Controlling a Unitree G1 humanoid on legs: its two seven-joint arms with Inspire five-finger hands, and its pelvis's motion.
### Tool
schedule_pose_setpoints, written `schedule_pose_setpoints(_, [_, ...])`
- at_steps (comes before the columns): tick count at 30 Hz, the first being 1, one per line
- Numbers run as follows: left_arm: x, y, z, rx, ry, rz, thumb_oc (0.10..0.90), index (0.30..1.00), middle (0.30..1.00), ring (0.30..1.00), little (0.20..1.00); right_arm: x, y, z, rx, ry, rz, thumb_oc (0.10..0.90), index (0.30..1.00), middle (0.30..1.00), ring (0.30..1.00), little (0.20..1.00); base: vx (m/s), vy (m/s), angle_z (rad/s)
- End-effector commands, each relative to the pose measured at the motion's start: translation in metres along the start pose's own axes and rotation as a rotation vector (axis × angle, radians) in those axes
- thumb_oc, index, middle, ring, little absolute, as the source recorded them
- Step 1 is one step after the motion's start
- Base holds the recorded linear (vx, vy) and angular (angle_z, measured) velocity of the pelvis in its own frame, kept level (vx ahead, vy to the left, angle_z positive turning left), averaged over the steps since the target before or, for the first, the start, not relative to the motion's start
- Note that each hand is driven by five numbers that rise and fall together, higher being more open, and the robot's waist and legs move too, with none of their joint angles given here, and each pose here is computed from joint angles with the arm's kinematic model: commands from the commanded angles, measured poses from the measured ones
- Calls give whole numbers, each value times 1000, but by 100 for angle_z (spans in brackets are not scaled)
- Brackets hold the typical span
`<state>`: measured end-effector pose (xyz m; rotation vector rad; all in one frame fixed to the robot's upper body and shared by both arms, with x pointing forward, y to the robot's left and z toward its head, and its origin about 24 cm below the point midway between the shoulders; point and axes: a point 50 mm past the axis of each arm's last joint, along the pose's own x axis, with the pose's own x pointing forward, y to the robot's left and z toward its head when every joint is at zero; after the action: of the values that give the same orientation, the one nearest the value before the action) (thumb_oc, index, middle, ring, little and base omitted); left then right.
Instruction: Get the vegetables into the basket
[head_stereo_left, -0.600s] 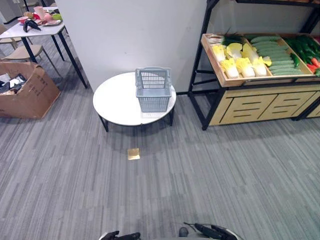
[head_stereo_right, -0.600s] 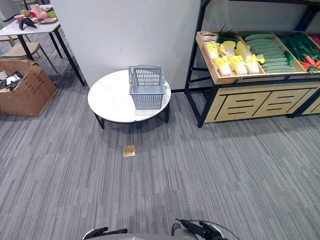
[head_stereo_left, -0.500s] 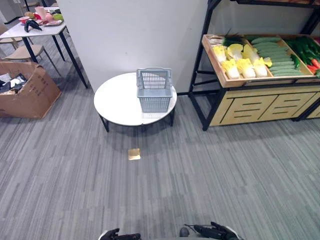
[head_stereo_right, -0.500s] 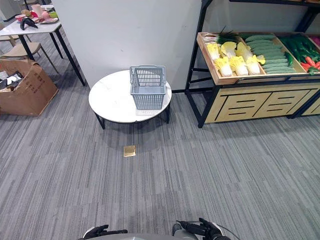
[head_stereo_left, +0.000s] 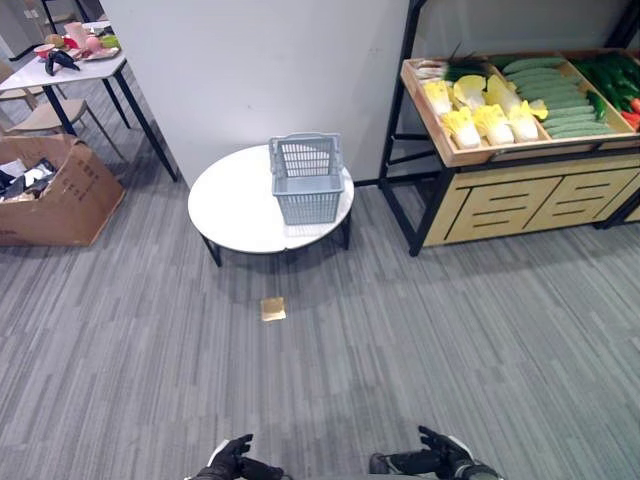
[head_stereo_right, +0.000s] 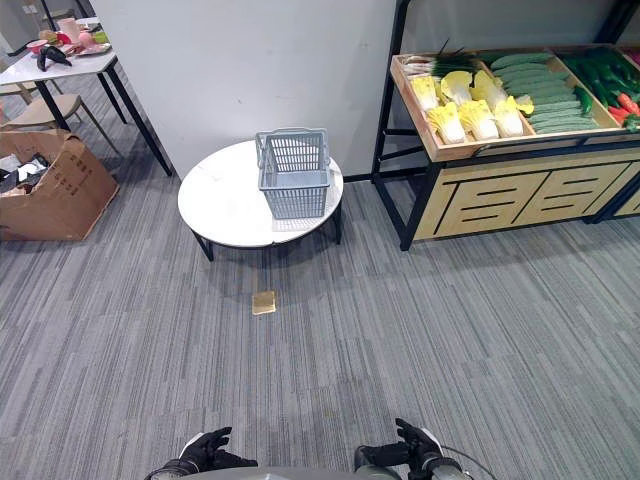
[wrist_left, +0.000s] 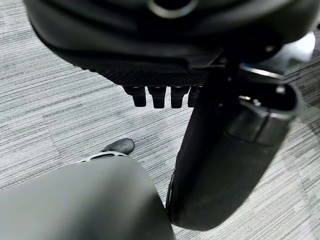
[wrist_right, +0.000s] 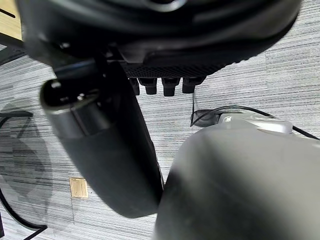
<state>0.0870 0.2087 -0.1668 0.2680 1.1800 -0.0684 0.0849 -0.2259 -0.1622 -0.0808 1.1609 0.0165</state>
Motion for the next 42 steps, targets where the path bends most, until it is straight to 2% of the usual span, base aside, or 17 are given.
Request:
schedule_pose_setpoints(1, [-1,2,-7,49,30,-6,900,1000,1000,1000,1000,-3,0,-17,-22,64,12,900,1000,1000,1000,1000,0,0,0])
schedule_pose_setpoints(19, [1,7,4,46,1,23,900,1000,1000,1000,1000,-2,-11,-2,-11,26,-28,900,1000,1000,1000,1000,-11,-2,0])
schedule_pose_setpoints(26, [2,13,14,-19,-31,37,900,1000,1000,1000,1000,-5,-29,3,28,-7,-81,900,1000,1000,1000,1000,41,-164,11])
schedule_pose_setpoints(29, [4,15,28,-116,-82,47,900,1000,1000,1000,1000,-8,-39,4,31,-16,-112,900,1000,1000,1000,1000,76,-123,54])
schedule_pose_setpoints(33, [4,12,36,-109,-127,40,900,1000,1000,1000,1000,-9,-43,4,19,-17,-128,900,1000,1000,1000,1000,308,70,27])
schedule_pose_setpoints(39, [2,7,16,-79,-52,35,900,1000,1000,1000,1000,-7,-34,2,-18,-3,-96,900,1000,1000,1000,1000,486,197,-27])
schedule_pose_setpoints(42, [3,11,20,-39,-61,35,900,1000,1000,1000,1000,-7,-31,-4,-18,21,-84,900,1000,1000,1000,1000,334,244,-67])
